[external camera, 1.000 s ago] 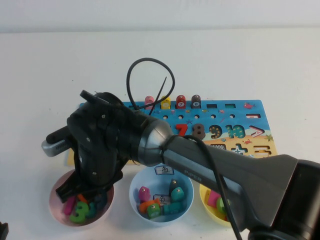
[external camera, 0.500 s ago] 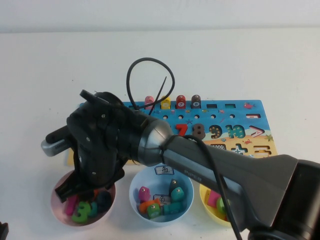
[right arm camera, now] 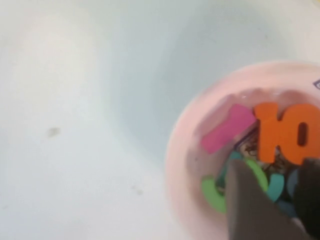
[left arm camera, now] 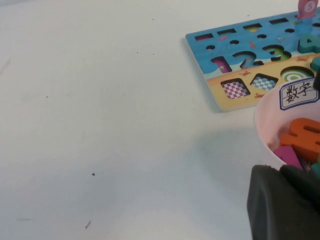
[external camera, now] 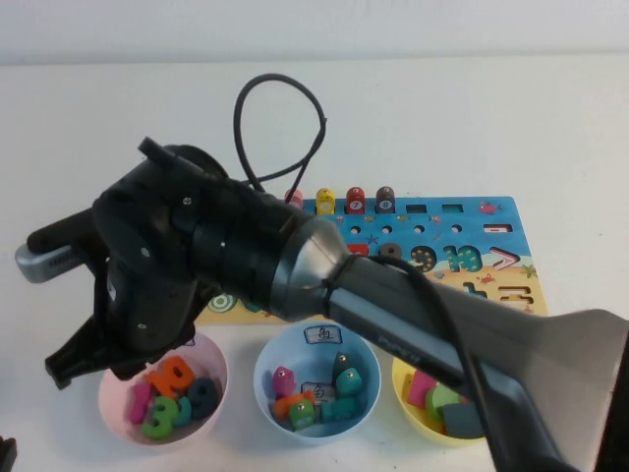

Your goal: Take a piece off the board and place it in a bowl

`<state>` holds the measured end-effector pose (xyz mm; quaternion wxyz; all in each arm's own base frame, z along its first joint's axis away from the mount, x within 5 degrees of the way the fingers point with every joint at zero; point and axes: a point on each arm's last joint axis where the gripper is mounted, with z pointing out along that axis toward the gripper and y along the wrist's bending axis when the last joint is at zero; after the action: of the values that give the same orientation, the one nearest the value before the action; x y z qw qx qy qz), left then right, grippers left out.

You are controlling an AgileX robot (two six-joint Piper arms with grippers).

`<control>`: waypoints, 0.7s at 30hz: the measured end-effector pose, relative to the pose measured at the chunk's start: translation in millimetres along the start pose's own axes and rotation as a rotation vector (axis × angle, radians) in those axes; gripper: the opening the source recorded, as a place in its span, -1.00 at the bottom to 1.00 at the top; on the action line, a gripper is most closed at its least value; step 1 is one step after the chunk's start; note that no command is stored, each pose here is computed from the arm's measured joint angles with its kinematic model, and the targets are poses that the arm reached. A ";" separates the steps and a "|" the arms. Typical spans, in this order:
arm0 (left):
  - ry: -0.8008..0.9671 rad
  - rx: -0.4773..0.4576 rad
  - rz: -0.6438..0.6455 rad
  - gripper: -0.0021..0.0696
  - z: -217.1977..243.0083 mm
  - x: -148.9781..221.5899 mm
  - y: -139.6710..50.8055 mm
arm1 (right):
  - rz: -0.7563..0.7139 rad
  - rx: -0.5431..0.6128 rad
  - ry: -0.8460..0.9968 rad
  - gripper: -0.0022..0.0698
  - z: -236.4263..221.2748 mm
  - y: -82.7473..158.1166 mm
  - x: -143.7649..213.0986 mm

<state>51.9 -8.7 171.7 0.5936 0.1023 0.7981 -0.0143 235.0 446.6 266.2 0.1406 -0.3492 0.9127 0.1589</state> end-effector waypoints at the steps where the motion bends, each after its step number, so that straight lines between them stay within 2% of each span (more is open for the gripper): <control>1: 0.000 0.000 0.000 -0.95 0.0 0.0 0.0 | -0.003 -0.005 -0.010 -0.48 -8.0 1.8 0.4; 4: 0.000 0.000 0.000 -0.95 0.0 0.0 0.0 | -0.026 -0.008 -0.008 -0.72 -26.7 4.3 8.5; 7: 0.000 0.000 0.000 -0.95 0.0 0.0 0.0 | -0.037 0.018 0.020 -0.81 -43.5 -1.0 23.7; 14: 0.000 0.000 0.000 -0.95 0.0 0.0 0.0 | -0.055 0.118 0.136 -0.85 -76.2 -29.2 87.0; 21: 0.000 0.000 0.000 -0.95 0.0 0.0 0.0 | -0.056 0.118 0.127 -0.85 -120.5 -51.8 150.5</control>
<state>51.9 -8.7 171.7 0.5936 0.1023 0.7981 -0.0143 144.9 274.1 310.5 0.1071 -0.3751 0.9174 0.0781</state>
